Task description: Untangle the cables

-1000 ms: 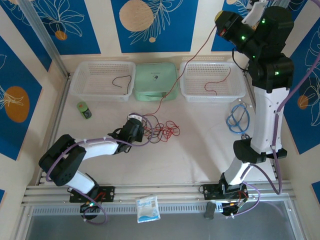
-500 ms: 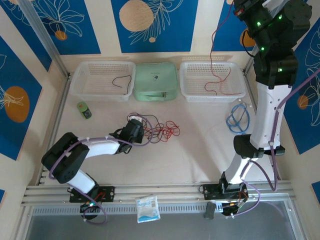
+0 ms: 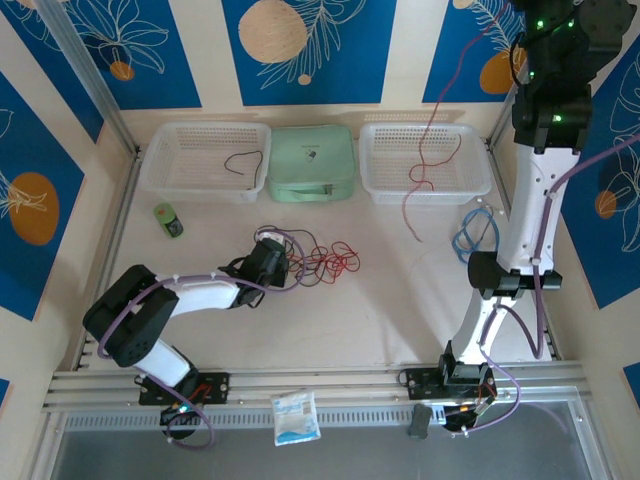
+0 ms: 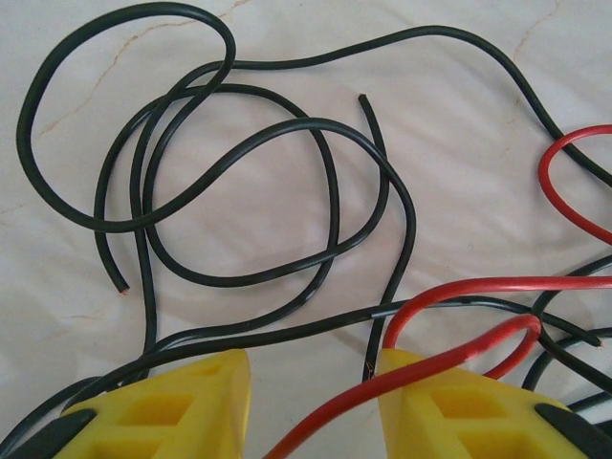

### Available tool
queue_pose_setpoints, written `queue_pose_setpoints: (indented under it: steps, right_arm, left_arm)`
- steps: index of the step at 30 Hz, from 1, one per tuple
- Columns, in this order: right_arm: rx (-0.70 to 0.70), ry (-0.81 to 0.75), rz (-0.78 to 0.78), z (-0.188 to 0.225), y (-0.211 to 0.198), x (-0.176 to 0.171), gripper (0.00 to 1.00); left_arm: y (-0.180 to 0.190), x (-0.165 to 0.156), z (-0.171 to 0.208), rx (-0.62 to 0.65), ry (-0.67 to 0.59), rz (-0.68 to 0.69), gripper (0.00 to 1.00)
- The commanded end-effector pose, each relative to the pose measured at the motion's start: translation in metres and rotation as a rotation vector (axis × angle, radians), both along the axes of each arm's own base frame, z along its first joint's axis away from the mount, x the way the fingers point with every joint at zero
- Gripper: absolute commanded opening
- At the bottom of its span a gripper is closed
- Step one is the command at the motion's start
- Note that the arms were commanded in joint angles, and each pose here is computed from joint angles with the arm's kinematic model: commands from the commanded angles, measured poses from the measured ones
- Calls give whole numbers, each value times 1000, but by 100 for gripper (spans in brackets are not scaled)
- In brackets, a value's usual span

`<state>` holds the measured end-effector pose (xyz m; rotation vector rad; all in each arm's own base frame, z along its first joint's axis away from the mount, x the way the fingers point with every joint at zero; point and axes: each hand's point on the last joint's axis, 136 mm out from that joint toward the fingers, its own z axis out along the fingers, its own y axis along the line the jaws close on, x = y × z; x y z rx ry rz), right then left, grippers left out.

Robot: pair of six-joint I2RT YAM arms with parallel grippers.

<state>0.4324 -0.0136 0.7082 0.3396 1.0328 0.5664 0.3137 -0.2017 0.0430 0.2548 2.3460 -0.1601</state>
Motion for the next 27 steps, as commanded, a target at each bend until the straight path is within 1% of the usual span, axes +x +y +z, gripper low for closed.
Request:
queue_pose_setpoints:
  steps: [1, 4, 8, 13, 15, 20, 27]
  right_arm:
    - [-16, -90, -80, 18, -13, -9, 0]
    - [-34, -118, -76, 20, -9, -5, 0]
    - [-70, -190, -119, 28, -4, -1, 0]
    - [-114, -270, -170, 25, 2, 19, 0]
    - [-118, -266, -181, 16, 2, 35, 0]
    - [-138, -200, -176, -22, 3, 84, 0]
    - [-202, -35, -129, -89, 20, 148, 0]
  left_arm:
    - [-3, -8, -6, -17, 36, -2, 39]
    - [-6, -8, -7, -20, 42, -5, 39]
    - [-11, -7, -6, -14, 46, -13, 39]
    - [-16, -5, -7, -3, 50, -18, 38]
    - [-17, -4, -8, 0, 51, -18, 38]
    - [-21, -4, -11, 11, 61, -26, 38]
    - [-23, -3, -14, 20, 66, -28, 38]
